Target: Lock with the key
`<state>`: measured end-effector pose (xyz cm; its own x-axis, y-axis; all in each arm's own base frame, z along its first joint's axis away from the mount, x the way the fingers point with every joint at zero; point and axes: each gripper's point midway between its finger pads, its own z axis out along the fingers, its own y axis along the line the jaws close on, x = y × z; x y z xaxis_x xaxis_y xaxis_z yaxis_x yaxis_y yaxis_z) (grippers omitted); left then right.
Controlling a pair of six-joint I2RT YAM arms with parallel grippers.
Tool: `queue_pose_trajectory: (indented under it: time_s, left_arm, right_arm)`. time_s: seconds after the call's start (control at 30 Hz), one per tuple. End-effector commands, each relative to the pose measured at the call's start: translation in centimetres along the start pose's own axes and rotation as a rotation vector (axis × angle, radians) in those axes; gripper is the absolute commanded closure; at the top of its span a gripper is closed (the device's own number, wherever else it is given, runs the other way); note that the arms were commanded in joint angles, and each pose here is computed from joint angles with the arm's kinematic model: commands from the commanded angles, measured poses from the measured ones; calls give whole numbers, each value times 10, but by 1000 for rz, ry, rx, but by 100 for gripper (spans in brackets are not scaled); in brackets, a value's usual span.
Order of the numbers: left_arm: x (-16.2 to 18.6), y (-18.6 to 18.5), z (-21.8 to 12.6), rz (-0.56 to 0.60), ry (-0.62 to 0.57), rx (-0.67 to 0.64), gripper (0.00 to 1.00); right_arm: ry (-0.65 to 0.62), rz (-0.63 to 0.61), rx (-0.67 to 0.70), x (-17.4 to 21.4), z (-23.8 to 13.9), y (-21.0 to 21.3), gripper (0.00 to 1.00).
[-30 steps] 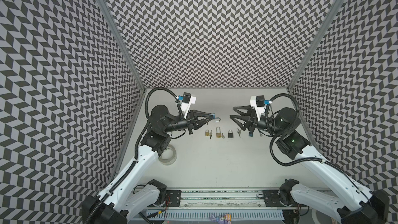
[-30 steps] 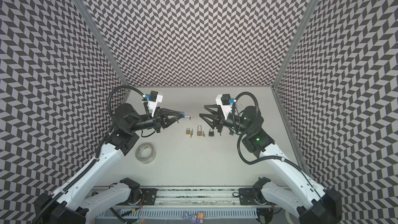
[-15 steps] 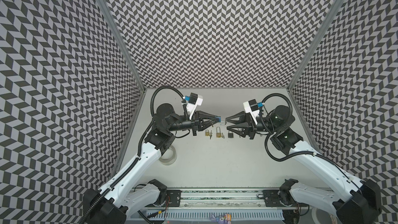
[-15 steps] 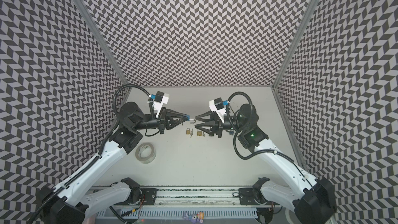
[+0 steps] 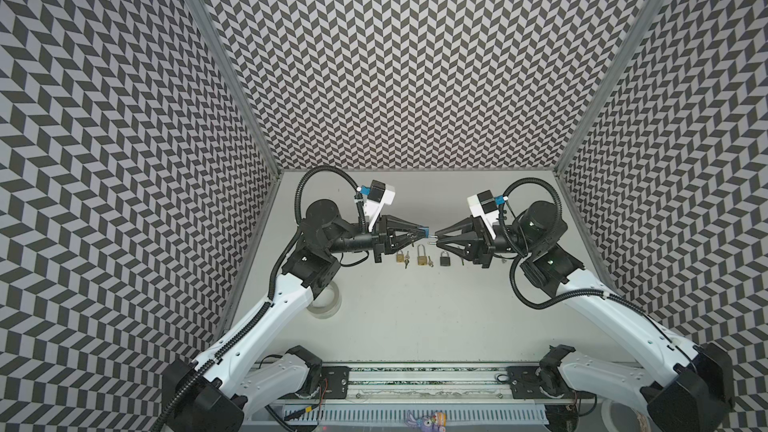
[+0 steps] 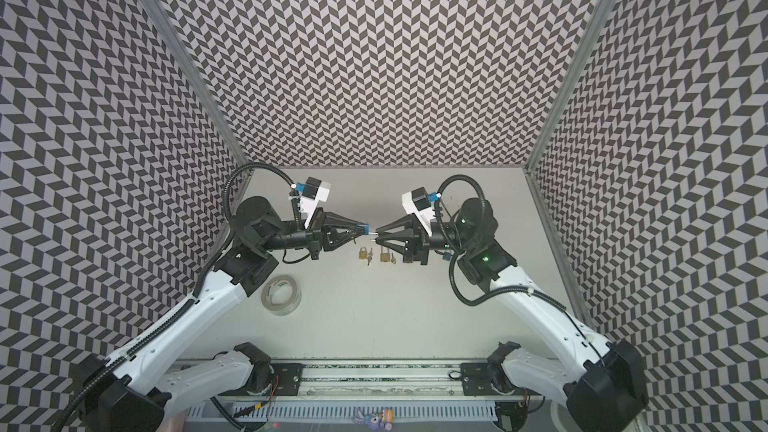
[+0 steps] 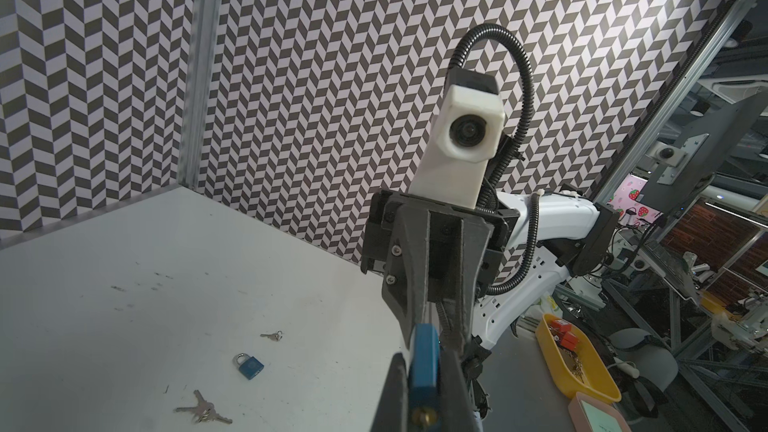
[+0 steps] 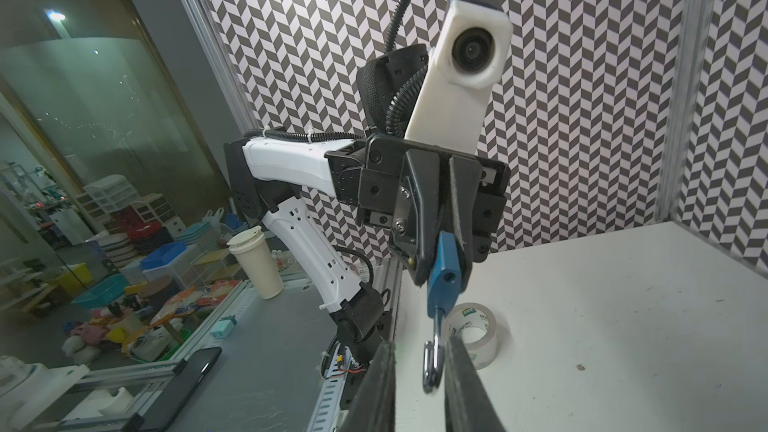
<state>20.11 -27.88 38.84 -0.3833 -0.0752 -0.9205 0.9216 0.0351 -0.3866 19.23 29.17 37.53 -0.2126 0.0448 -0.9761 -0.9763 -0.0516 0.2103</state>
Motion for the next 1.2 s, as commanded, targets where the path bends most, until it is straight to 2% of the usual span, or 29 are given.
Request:
queue_pose_trajectory:
  time_s: [0.0, 0.3, 0.53, 0.6, 0.7, 0.77, 0.9, 1.0, 1.17]
  left_arm:
    - [-13, -9, 2, 60, -21, 24, 100]
    - [-15, -9, 2, 65, -22, 21, 100]
    - [-18, -1, 1, 57, -44, -32, 100]
    - [-23, 6, -2, 57, -62, -79, 81]
    - [-32, 20, -8, 66, -90, -163, 42]
    - [-37, 30, -11, 69, -84, -219, 28]
    - [-43, 34, -13, 120, -71, -254, 29]
    - [-37, 16, -4, 180, -34, -160, 38]
    - [-26, 2, 6, 212, 6, -83, 39]
  right_arm:
    - [1, -31, -7, -9, 2, 2, 83]
    - [3, -25, -13, -8, 2, 4, 99]
    - [-15, -52, 14, -11, 0, 3, 100]
    - [-18, -78, 38, -14, -2, 2, 100]
    - [-20, -109, 76, -20, -4, 0, 100]
    - [-20, -118, 99, -23, -5, -2, 100]
    - [-22, -117, 136, -25, -7, -4, 100]
    - [-19, -120, 131, -26, -8, -1, 100]
    - [-13, -114, 123, -29, -9, 3, 100]
